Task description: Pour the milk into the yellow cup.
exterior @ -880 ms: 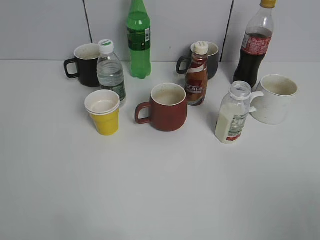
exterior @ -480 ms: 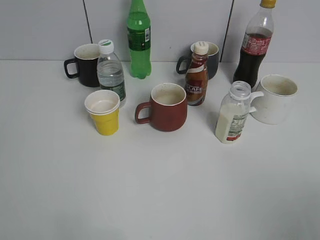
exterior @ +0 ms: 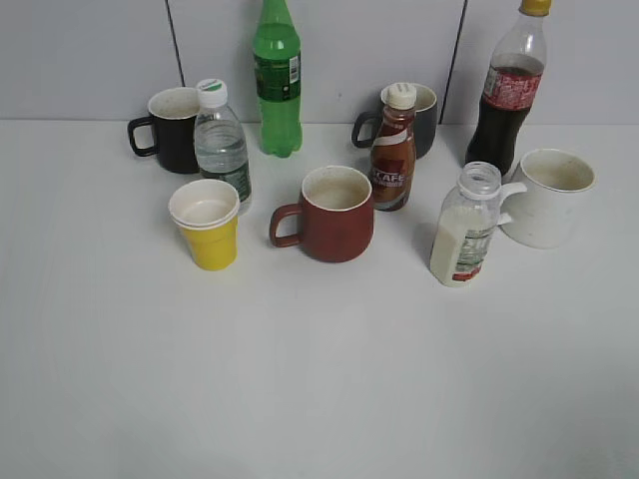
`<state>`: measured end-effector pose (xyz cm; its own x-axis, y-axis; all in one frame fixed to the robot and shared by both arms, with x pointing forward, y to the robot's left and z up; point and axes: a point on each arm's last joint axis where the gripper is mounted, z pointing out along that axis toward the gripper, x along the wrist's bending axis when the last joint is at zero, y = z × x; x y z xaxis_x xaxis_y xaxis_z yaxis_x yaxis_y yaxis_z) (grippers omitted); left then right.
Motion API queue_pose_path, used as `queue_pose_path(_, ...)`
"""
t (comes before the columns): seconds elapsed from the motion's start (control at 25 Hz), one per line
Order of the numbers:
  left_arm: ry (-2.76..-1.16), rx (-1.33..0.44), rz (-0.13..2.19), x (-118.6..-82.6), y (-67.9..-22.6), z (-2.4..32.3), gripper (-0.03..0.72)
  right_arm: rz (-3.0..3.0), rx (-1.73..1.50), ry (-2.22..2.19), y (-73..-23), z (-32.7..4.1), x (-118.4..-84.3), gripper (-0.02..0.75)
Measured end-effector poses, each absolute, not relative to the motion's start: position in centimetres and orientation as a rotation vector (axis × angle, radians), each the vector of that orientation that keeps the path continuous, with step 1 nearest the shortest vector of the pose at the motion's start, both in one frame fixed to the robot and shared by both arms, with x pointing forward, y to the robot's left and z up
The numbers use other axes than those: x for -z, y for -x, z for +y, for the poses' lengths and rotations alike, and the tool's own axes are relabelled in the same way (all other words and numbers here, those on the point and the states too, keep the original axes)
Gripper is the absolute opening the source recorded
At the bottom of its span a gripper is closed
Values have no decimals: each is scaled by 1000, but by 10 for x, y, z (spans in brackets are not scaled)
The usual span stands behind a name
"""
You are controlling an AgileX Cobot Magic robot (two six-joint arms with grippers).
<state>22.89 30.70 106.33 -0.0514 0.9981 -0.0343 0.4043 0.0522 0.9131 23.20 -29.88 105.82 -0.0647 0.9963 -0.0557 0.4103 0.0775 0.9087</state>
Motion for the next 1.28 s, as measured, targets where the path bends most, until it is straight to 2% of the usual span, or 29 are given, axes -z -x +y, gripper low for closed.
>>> queue_pose_path(1.04,-1475,-957,1534,-1063,-229,307,504,1587,-964,-1434,-232,-299,-1058,586)
queue_pose_path(1.12,-1483,-947,1512,-1064,-229,307,487,1585,-980,-1432,-232,-298,-1059,587)
queue_pose_path(1.28,-1395,-1016,1408,-1082,-234,307,438,1524,-1055,-1381,-245,-296,-1076,587)
